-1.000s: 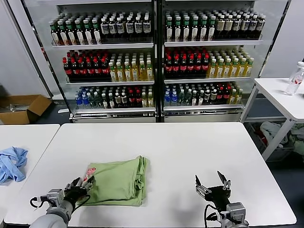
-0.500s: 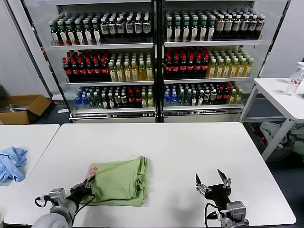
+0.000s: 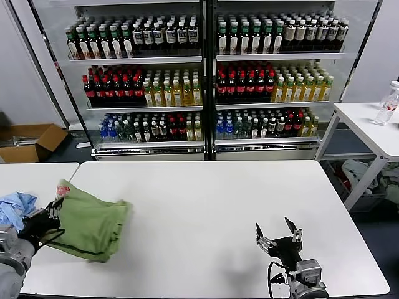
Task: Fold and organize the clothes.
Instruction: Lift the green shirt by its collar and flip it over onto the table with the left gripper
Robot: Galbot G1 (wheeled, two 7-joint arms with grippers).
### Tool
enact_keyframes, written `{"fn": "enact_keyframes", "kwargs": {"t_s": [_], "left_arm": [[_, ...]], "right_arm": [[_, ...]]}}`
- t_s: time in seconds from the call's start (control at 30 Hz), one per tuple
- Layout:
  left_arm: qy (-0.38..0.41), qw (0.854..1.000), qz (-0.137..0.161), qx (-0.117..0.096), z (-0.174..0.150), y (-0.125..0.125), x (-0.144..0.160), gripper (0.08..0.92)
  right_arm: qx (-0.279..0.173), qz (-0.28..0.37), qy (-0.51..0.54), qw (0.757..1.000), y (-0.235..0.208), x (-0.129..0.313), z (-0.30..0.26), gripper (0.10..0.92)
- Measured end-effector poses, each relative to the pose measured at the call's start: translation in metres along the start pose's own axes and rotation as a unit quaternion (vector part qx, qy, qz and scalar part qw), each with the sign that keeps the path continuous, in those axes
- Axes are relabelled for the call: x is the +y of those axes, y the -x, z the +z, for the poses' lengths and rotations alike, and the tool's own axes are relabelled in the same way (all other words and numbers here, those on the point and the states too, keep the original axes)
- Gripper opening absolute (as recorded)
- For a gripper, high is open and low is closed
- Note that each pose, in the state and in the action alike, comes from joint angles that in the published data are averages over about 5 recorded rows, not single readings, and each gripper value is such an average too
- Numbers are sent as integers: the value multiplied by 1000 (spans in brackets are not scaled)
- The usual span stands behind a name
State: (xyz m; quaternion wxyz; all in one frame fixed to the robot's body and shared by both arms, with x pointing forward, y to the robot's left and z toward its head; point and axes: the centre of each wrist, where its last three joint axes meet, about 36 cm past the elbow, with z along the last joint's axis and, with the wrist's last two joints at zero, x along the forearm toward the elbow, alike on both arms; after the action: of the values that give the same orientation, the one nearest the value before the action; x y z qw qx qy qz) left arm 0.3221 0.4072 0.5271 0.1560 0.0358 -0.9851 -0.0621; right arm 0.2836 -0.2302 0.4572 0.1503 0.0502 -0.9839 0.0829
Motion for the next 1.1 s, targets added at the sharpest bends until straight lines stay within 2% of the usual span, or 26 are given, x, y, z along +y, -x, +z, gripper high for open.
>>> {"fn": "enact_keyframes", "kwargs": {"t_s": [0.1,0.23,0.37,0.47,0.6,0.67,0.87,0.97,1.1], "left_arm": [[-15,1000,20,-9,-1,-8,-17,106],[-44,997,57,1,15,-7,-56,106],[-81,989,123,16,31,0,-114,106],[-107,979,175,20,36,5,-157,106],[-143,966,216,18,38,11,-200,112],[-164,960,225,14,36,15,-218,133],[-207,951,232,-7,27,28,-248,292],[-198,953,228,-20,26,30,-245,379],[-151,967,202,-36,35,32,-220,474]], "right_arm": [[2,1,-2,1000,1,0,2,822],[4,2,-4,1000,1,0,4,823],[5,3,-6,1000,0,0,5,823],[5,4,-8,1000,0,0,6,823],[5,3,-11,1000,1,-1,6,823],[5,0,-13,1000,3,-1,6,823],[-3,-16,-9,1000,12,0,1,823],[-11,-32,6,999,24,6,-4,823],[-12,-66,38,997,44,24,-12,822]]}}
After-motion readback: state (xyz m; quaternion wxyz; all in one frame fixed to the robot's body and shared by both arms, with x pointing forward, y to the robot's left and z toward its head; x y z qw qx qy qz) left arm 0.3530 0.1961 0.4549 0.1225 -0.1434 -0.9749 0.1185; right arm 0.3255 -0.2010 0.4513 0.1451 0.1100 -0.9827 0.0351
